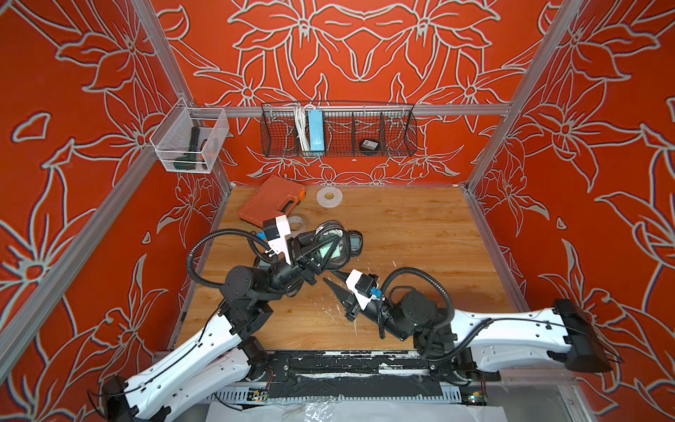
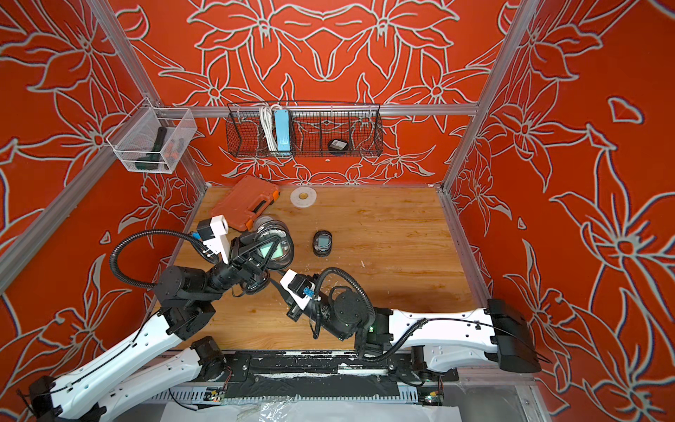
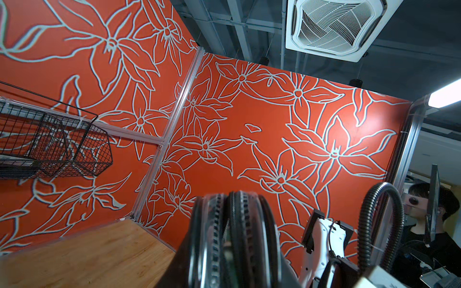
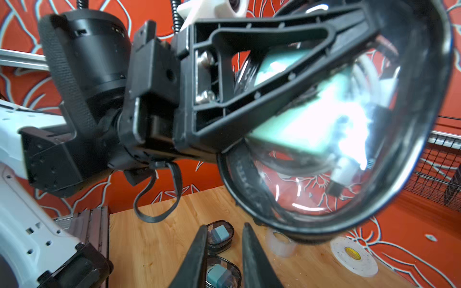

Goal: Pack away charging kits
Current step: Zip the zipper on the storage bag.

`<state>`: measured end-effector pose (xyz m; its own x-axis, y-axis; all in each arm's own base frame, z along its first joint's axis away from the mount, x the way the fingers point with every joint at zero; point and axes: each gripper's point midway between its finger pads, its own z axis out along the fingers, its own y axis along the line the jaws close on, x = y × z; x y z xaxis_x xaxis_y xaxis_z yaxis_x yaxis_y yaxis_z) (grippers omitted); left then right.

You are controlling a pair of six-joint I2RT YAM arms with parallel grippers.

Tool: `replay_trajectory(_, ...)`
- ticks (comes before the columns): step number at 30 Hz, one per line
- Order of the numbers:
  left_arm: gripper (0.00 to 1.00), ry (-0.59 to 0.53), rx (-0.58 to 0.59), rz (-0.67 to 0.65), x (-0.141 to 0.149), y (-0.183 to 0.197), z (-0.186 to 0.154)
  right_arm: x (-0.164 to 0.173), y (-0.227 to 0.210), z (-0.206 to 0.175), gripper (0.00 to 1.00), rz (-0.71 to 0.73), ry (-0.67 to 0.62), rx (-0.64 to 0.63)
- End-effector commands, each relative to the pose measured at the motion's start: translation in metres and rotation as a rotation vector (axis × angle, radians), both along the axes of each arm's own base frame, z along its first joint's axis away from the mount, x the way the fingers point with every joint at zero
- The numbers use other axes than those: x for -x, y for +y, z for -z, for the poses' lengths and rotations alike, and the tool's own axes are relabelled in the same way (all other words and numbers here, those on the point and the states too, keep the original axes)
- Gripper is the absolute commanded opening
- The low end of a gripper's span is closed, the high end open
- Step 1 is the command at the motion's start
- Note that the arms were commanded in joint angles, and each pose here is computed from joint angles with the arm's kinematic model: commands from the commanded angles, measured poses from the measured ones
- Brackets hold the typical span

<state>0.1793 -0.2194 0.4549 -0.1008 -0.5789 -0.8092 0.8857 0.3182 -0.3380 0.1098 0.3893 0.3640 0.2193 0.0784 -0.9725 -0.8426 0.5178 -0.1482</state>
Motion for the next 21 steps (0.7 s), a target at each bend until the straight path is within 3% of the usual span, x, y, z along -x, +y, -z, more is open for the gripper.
replay_trajectory(1,0.0,-0.071,0.04,-0.028,0.01,0.009,-0.014,-0.009,-0.002,-0.017,0.23,0.071,-0.016,-0.045)
replay_trajectory(21,0.0,-0.009,0.039,-0.155,-0.009,0.014,0.002,-0.009,0.007,-0.026,0.2,0.058,0.007,-0.072)
